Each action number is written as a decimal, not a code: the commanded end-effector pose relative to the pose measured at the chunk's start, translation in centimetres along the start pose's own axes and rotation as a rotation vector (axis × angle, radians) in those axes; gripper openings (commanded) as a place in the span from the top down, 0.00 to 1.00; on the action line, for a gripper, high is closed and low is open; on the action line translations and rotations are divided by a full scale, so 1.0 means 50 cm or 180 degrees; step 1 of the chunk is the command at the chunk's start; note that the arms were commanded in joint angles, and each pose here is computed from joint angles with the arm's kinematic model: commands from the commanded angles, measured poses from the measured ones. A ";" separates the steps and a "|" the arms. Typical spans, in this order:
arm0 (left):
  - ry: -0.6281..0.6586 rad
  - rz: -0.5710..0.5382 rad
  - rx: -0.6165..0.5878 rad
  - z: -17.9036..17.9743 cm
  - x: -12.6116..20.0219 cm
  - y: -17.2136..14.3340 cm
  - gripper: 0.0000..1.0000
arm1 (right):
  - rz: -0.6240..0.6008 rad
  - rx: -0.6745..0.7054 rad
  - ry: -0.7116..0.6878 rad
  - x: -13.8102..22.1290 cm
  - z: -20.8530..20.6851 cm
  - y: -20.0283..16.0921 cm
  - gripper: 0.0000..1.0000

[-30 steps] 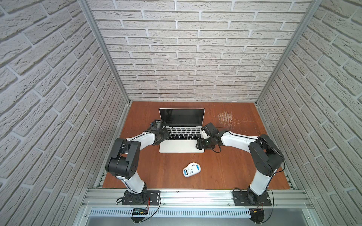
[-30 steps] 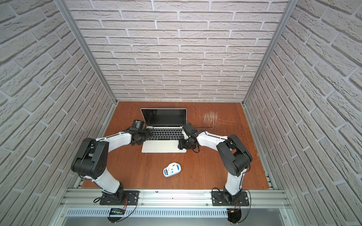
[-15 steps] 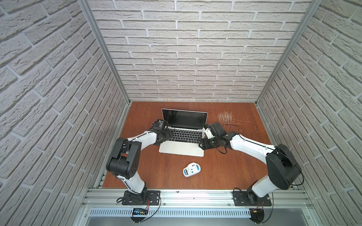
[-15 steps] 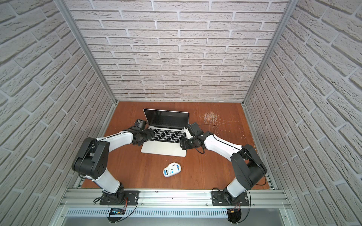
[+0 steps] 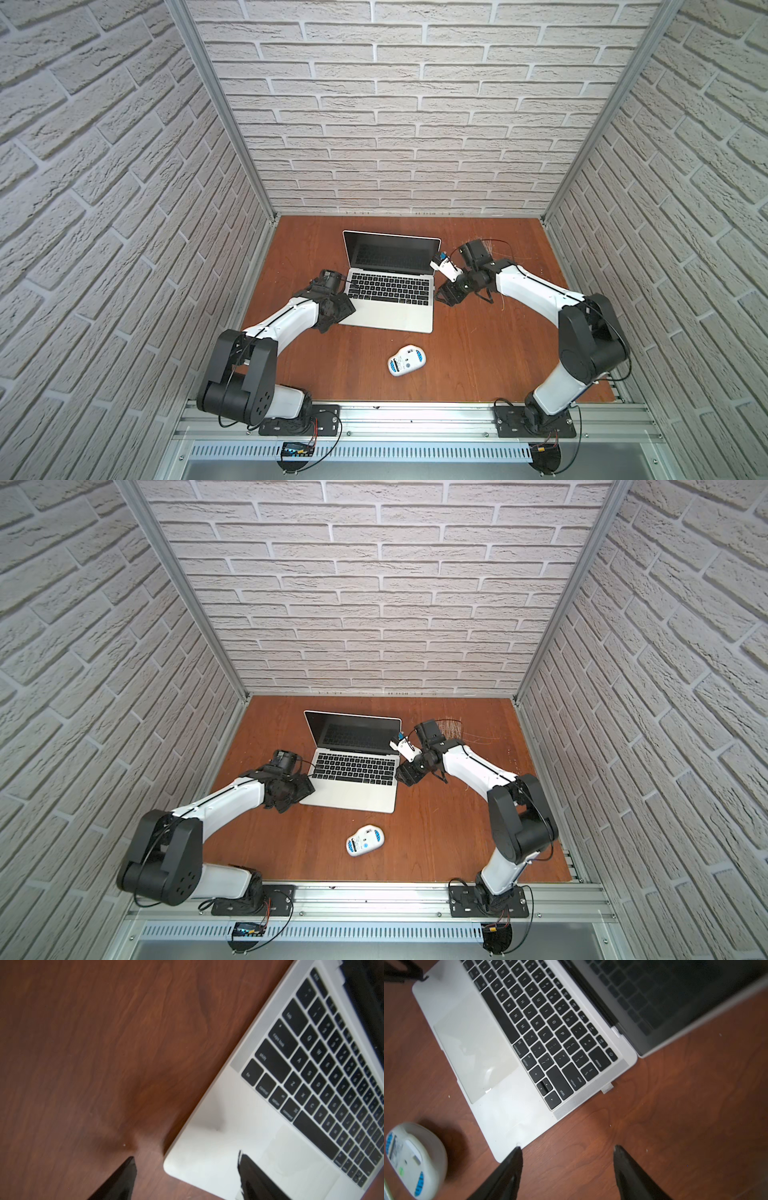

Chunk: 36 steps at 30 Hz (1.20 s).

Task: Remove the wireless mouse receiver from the laptop
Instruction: Take out the USB plug from the USB port.

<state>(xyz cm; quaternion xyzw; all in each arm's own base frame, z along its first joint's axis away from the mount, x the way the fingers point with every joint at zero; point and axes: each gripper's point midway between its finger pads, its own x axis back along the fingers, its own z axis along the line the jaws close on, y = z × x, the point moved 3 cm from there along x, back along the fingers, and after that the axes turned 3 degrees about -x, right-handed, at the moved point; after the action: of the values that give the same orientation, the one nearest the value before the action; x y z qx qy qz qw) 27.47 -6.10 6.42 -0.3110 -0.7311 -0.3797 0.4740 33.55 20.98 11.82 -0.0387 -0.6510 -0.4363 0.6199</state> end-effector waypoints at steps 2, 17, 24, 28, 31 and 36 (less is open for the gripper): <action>-0.0016 0.0100 -0.0011 0.014 -0.003 -0.022 0.23 | 0.0321 0.0899 0.0572 -0.007 0.029 -0.028 0.32; -0.0093 0.0220 -0.0088 0.012 -0.016 -0.003 0.35 | 0.0565 0.1456 0.0630 -0.053 -0.053 -0.032 0.46; -0.0100 0.0289 -0.0127 0.008 -0.029 -0.002 0.37 | 0.0579 0.1505 0.0744 -0.094 -0.076 -0.012 0.48; -0.0103 0.0300 -0.0138 0.008 -0.030 -0.003 0.37 | 0.0616 0.1498 0.0761 -0.118 -0.088 -0.013 0.48; -0.0092 0.0312 -0.0141 0.009 -0.034 -0.004 0.37 | 0.0651 0.1506 0.0801 -0.132 -0.087 -0.017 0.48; -0.0088 0.0311 -0.0136 0.009 -0.037 -0.004 0.37 | 0.0705 0.1551 0.0846 -0.153 -0.081 -0.023 0.50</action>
<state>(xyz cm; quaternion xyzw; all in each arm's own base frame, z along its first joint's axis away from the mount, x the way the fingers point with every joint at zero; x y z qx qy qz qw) 28.02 -6.04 5.42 -0.3523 -0.7220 -0.3716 0.4653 38.47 20.69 5.05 0.0910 -0.6551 -0.2109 0.7198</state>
